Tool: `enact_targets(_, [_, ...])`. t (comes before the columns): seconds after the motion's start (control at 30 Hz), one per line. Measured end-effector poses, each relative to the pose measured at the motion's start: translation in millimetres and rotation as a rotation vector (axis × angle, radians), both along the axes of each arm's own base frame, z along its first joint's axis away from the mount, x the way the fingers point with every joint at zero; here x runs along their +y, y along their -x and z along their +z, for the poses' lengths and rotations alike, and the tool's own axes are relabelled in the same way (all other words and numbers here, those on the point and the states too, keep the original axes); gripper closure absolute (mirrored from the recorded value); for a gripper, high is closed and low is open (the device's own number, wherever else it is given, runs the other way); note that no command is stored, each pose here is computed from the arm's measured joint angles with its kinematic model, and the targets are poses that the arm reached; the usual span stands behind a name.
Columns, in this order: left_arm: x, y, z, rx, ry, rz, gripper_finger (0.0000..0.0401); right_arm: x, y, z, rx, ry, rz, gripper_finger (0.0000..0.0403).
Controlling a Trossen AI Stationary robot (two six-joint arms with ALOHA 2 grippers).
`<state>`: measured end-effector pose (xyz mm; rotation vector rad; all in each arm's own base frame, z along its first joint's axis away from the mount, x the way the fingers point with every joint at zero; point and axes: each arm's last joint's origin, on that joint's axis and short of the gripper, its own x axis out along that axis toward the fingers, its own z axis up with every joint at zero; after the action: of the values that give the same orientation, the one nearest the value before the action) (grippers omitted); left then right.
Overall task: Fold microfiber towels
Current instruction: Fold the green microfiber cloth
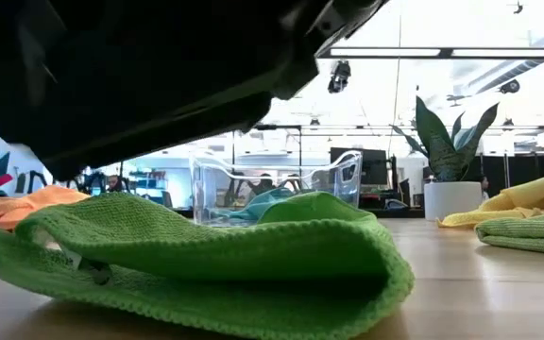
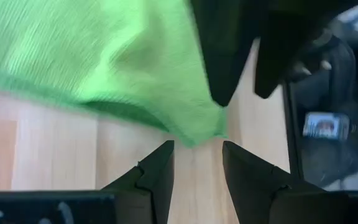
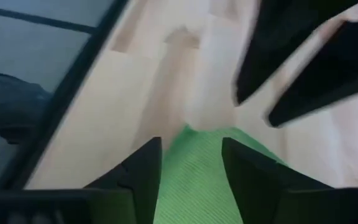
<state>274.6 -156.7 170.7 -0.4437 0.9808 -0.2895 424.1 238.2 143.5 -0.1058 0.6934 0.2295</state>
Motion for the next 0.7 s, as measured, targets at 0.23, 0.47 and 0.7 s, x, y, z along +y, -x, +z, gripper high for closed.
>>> enact_targets(0.23, [-2, -3, -16, 0.141, 0.137, 0.213, 0.028, -5, 10, -6, 0.123, 0.043, -0.04, 0.0226])
enact_targets(0.47, [-6, -9, -16, 0.074, 0.343, 0.283, 0.028, -6, 11, -6, 0.133, 0.038, -0.05, 0.0237])
enact_targets(0.7, [-3, -7, -20, 0.056, 0.309, 0.307, 0.0282, 1, 20, 2, 0.156, 0.052, -0.025, 0.0248])
